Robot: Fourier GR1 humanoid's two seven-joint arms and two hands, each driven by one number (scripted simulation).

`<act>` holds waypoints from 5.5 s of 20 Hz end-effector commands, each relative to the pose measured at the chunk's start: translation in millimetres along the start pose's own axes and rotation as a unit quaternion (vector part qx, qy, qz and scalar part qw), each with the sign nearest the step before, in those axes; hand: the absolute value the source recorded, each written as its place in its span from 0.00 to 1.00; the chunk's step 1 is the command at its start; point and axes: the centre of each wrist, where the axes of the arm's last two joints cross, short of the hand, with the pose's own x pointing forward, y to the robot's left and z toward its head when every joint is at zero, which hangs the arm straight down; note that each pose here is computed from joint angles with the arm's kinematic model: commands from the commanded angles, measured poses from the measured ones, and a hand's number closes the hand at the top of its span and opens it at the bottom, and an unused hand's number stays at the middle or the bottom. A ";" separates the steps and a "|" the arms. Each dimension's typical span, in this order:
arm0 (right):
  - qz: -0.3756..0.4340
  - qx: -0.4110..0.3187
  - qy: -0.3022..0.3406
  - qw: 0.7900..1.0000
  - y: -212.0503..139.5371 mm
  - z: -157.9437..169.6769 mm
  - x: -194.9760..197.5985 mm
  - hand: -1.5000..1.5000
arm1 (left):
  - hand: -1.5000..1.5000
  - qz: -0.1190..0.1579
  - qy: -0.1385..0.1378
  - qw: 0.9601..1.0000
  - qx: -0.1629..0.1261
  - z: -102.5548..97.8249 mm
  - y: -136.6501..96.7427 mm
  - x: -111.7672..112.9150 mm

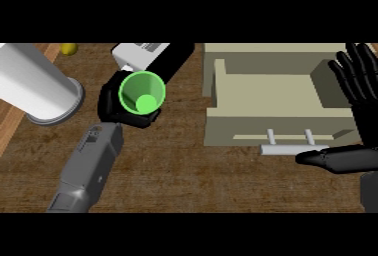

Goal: Pick up the cup, place it into the drawer and close the drawer

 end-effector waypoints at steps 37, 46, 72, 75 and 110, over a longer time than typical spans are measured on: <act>-0.017 0.067 -0.056 0.996 11.5 -39.7 10.1 0.00 | 0.00 -0.179 0.221 0.949 -0.138 -128.6 -166.1 56.2; -0.096 0.216 -0.081 0.968 52.4 -44.3 10.0 1.00 | 0.00 -0.045 0.169 0.980 -0.092 -136.3 -174.8 70.3; 0.261 0.382 0.178 0.869 67.1 6.5 -128.7 0.00 | 0.00 0.075 0.118 0.990 -0.005 -112.2 -145.8 51.7; 0.282 0.387 0.201 0.855 82.9 -1.3 -154.0 1.00 | 0.00 0.064 0.104 0.993 0.006 -112.0 -113.2 52.4; 0.229 0.143 0.128 0.954 -59.4 -138.3 -93.6 1.00 | 0.00 0.101 0.112 0.987 -0.046 -71.3 -47.7 53.3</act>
